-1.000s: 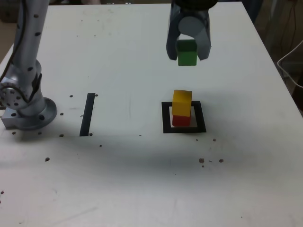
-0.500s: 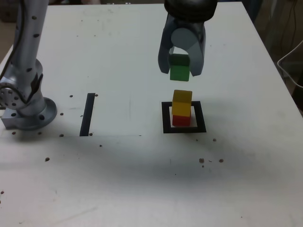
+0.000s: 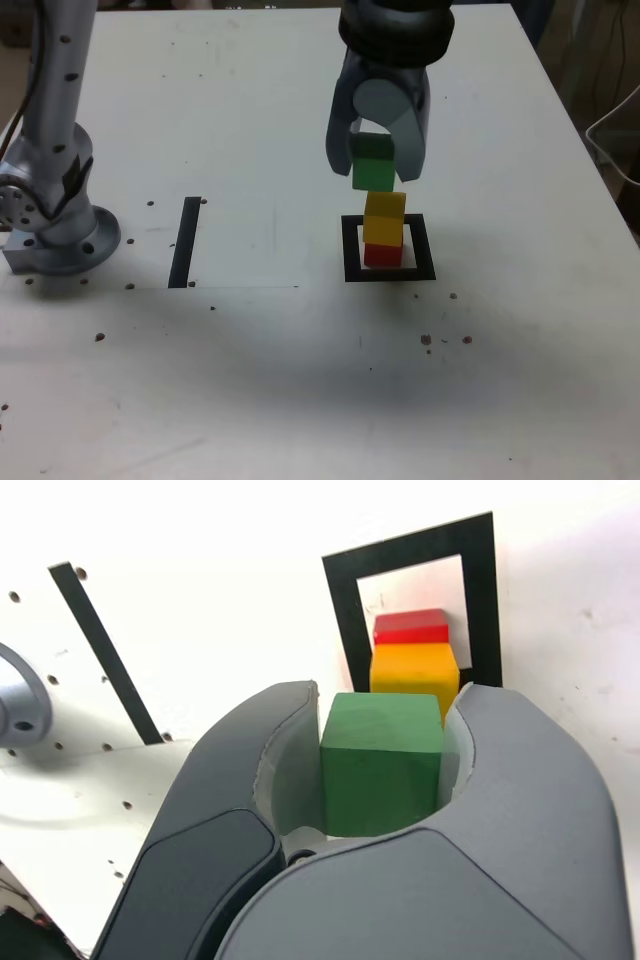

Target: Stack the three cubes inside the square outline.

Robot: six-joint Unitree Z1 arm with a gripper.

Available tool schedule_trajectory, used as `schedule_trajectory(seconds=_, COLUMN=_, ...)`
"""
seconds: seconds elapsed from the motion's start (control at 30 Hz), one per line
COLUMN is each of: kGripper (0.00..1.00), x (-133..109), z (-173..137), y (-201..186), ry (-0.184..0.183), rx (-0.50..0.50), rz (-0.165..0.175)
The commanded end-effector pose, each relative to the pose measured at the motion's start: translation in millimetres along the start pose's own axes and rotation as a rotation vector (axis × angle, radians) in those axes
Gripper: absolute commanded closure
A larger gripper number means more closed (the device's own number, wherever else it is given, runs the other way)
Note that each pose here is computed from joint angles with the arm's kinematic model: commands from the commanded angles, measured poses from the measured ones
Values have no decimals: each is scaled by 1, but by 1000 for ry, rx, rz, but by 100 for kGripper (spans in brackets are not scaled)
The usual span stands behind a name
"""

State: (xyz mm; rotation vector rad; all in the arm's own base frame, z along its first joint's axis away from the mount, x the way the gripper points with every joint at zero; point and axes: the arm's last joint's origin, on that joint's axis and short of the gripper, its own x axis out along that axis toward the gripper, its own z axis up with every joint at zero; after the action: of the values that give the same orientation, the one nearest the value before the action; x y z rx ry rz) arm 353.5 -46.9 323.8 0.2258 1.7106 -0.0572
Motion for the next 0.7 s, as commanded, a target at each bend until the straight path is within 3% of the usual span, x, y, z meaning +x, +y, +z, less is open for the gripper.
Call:
schedule_trajectory(seconds=0.0, kGripper=82, x=3, z=3, y=-2, ry=18, rx=-3, rz=-4)
schedule_trajectory(seconds=0.47, kGripper=79, x=13, z=14, y=-3, ry=34, rx=-13, rz=-21)
schedule_trajectory(seconds=0.67, kGripper=61, x=15, z=13, y=-2, ry=44, rx=-11, rz=-28)
